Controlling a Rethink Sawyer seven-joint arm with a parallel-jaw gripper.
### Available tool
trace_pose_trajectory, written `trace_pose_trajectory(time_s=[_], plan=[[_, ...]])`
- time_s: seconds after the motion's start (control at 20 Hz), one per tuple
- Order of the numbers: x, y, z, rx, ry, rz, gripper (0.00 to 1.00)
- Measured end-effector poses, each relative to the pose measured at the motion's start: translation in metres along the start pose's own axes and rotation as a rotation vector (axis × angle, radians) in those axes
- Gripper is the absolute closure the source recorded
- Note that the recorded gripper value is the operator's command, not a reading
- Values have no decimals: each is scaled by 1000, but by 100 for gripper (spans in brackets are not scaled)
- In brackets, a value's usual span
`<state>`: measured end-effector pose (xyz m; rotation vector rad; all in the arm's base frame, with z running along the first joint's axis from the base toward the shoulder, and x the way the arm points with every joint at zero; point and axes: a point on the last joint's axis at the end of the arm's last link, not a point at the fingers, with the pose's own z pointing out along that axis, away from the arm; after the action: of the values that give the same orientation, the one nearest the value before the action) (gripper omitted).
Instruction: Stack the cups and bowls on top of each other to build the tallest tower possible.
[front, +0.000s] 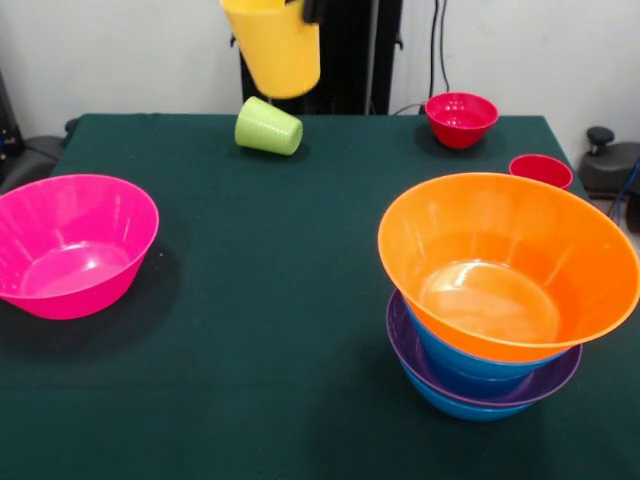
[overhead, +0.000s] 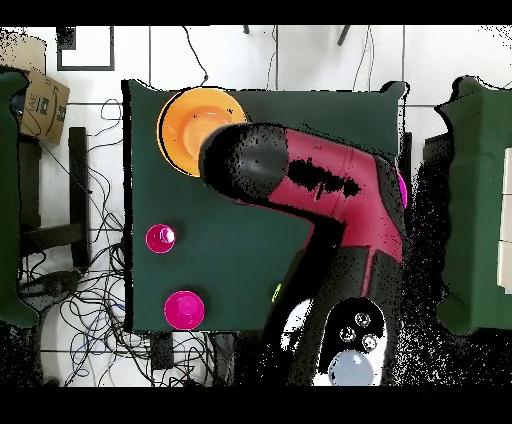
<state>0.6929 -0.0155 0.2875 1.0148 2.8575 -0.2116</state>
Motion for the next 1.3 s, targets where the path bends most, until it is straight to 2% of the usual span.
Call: trace_pose_trajectory(time_s=[0.25, 0.65, 0.95, 1.3], plan=[[0, -3, -26, -7, 7, 6, 100], [-9, 5, -46, -4, 21, -2, 100], [-19, 17, -43, -6, 5, -14, 100], [-23, 30, -27, 5, 9, -30, 100]])
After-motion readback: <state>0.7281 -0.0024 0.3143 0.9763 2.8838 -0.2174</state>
